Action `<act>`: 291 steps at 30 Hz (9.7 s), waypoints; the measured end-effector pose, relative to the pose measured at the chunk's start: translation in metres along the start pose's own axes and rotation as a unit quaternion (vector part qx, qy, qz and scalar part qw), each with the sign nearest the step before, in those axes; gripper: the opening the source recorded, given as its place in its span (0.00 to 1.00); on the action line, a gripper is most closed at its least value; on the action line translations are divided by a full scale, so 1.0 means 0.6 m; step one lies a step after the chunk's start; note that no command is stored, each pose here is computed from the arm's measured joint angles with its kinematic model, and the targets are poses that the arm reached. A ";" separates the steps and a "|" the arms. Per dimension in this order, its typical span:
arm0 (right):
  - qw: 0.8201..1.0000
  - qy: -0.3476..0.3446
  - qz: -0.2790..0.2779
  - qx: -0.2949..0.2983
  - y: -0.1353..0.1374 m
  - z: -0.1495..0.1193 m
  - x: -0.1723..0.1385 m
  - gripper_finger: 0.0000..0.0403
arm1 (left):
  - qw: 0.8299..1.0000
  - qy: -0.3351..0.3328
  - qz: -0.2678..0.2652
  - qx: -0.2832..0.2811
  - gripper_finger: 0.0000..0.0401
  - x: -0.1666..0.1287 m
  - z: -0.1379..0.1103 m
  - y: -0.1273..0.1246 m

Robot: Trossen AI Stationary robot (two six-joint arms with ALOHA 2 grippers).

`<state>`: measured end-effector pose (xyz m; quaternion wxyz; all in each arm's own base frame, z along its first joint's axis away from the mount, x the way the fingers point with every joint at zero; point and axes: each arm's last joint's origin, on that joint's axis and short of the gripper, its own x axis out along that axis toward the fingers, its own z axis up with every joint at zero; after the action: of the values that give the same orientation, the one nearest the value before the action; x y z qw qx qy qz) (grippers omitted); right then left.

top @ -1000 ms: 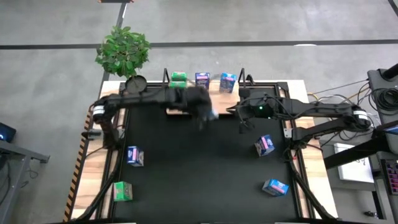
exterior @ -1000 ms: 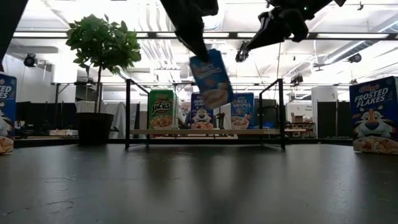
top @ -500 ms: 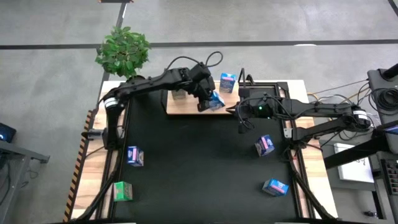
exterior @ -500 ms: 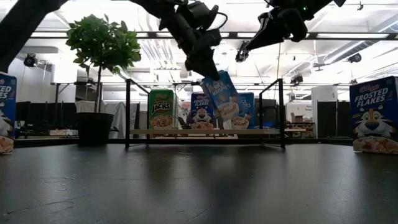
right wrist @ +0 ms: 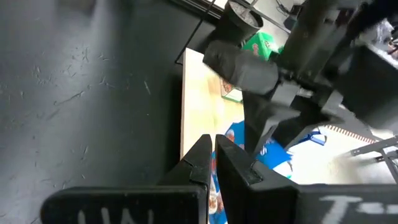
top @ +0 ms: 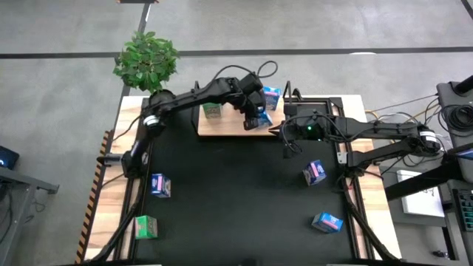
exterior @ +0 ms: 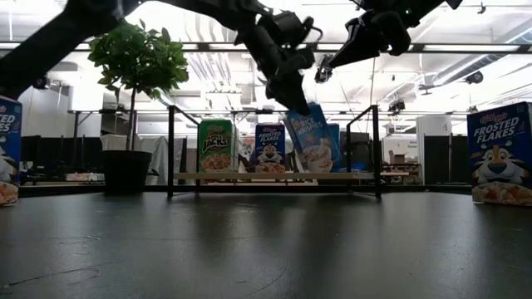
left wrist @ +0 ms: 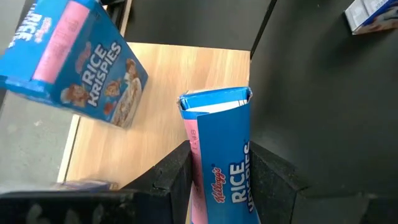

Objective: Stack cereal on shelf
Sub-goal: Put the left light blue cereal box aligned with the other light blue cereal box on the shelf, then adjust the light blue cereal boxes on the shelf

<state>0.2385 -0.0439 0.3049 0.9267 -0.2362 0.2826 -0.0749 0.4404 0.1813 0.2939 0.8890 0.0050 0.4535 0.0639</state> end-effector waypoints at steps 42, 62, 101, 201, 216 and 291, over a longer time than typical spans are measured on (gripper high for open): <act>0.997 0.036 0.015 0.059 0.005 -0.012 0.001 0.03 | 0.997 -0.043 -0.007 0.059 0.46 -0.101 0.011 -0.050; 0.993 0.064 -0.050 0.084 -0.079 -0.012 0.087 0.03 | 0.944 -0.309 0.060 0.094 0.38 -0.231 -0.192 -0.171; 0.954 0.257 0.025 0.152 -0.193 -0.021 0.154 0.03 | 0.928 -0.356 0.068 0.088 0.38 -0.242 -0.278 -0.181; 0.909 0.288 -0.053 0.297 -0.196 -0.046 0.147 0.03 | 0.939 -0.333 0.057 0.073 0.38 -0.231 -0.287 -0.183; 0.903 0.289 -0.056 0.312 -0.197 -0.044 0.143 0.03 | 0.938 -0.333 0.057 0.072 0.38 -0.231 -0.287 -0.182; 0.950 0.233 -0.039 0.206 -0.281 -0.069 0.162 0.03 | 0.937 -0.336 0.057 0.071 0.38 -0.232 -0.286 -0.182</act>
<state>0.2954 -0.2347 0.3084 0.8599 -0.0270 0.4595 -0.2206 0.2329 0.0480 0.2977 0.9817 0.1153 0.1303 0.0769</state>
